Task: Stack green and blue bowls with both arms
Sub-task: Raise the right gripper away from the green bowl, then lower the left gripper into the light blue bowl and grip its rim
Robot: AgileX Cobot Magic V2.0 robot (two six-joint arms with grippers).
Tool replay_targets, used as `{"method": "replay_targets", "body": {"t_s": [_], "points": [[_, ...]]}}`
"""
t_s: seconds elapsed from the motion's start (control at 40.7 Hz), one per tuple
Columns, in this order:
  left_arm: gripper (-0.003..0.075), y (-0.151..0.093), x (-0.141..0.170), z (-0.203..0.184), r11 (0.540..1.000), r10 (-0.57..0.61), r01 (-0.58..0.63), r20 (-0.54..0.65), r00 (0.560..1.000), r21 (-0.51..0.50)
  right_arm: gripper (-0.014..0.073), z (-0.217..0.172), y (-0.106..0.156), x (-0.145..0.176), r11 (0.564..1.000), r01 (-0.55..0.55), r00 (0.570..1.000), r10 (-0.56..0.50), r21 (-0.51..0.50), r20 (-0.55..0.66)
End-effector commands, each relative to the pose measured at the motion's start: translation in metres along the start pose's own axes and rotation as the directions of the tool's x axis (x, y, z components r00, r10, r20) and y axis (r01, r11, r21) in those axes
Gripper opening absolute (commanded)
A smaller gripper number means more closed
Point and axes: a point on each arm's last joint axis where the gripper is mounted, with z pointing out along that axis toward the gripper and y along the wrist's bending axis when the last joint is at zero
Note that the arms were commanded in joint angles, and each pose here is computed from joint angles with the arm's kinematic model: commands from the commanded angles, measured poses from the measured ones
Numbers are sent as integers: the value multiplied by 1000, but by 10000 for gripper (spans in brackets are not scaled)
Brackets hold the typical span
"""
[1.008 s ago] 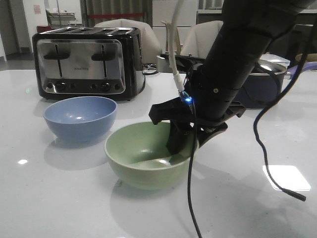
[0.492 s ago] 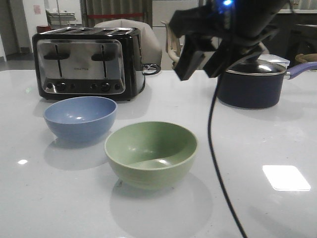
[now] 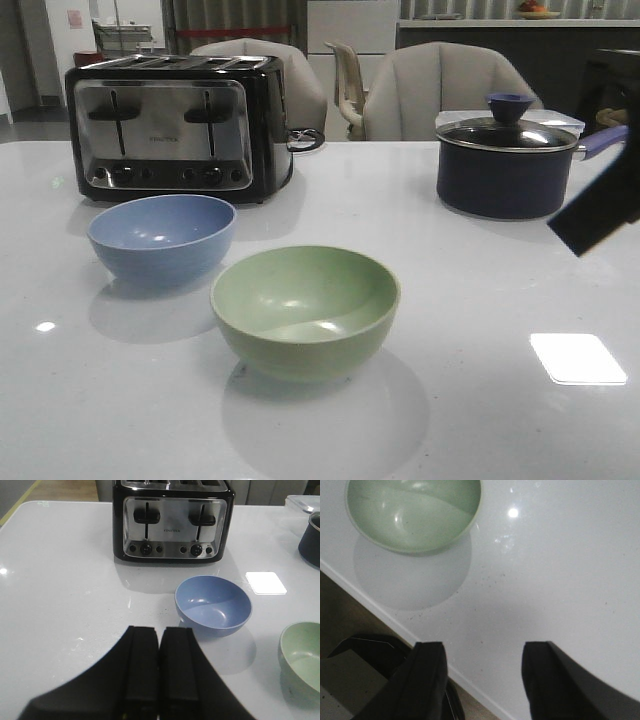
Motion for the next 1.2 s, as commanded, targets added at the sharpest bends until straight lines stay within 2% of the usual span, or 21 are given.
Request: {"method": "replay_targets", "body": {"t_s": [0.0, 0.074, 0.123, 0.295, 0.393, 0.615, 0.787, 1.18], "points": [[108, 0, -16, 1, 1000, -15, 15, 90, 996, -3, 463, -15, 0, -1, 1000, -2, 995, 0, 18, 103], [130, 1, -15, 5, 1000, -1, 2, 70, 998, -8, 463, -21, 0, 3, 1000, -8, 993, 6, 18, 120], [171, 1, -15, 9, 1000, 15, -14, 52, 999, -12, 463, -24, 1, 4, 1000, -9, 991, 7, 20, 136], [430, 2, -15, 25, 997, 77, -78, -20, 997, -13, 463, -28, 1, 1, 1000, -13, 983, 8, 24, 184], [524, 0, -23, 37, 998, 67, -67, -57, 996, 12, 463, -28, 0, 1, 1000, -13, 982, 8, 24, 187], [535, -9, -38, 85, 994, 94, -79, -218, 971, 74, 463, -28, 0, 1, 1000, -13, 983, 8, 24, 186], [534, -17, -47, 142, 991, 110, -77, -350, 930, 105, 463, -28, 0, 1, 1000, -13, 983, 8, 24, 186], [534, -27, -42, 260, 990, 122, -69, -495, 860, 124, 463, -28, 0, 1, 1000, -13, 983, 8, 24, 186]]}}
